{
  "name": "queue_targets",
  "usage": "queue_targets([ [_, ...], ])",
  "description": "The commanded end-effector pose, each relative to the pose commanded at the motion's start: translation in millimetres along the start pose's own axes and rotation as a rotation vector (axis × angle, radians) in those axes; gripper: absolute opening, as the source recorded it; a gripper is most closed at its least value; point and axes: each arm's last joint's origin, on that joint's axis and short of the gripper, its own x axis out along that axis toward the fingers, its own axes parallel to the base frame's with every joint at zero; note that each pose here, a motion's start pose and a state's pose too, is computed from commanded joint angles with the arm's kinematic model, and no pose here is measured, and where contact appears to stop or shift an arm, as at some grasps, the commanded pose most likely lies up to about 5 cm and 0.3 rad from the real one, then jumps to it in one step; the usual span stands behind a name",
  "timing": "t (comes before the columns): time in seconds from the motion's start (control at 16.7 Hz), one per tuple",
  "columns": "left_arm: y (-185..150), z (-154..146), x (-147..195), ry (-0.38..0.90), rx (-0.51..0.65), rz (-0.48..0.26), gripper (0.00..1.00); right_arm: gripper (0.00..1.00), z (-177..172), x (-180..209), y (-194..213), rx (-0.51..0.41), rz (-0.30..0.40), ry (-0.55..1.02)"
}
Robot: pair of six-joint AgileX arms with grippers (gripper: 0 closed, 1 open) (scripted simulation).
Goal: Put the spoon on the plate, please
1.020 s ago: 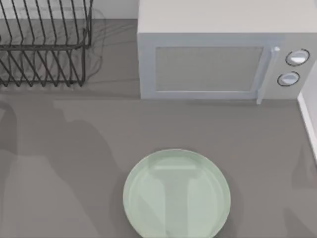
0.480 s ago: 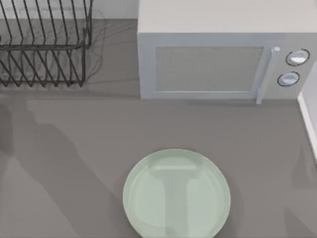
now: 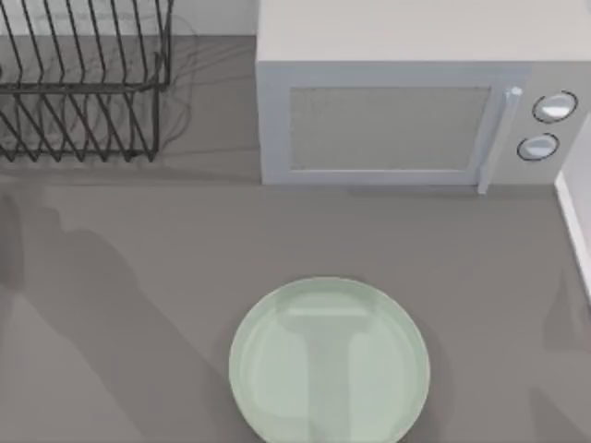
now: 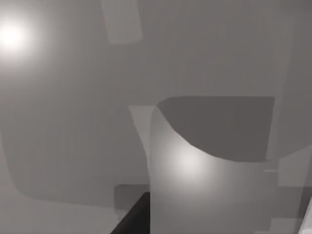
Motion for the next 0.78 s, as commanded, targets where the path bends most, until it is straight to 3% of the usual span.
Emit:
queue_targets([
  [0.42,0.0,0.0,0.0,0.000,0.000,0.000,0.02,1.00,0.0,0.0,0.0,0.000,0.000,0.000],
  [0.78,0.0,0.0,0.0,0.000,0.000,0.000,0.00,1.00,0.0,0.0,0.0,0.000,0.000,0.000],
])
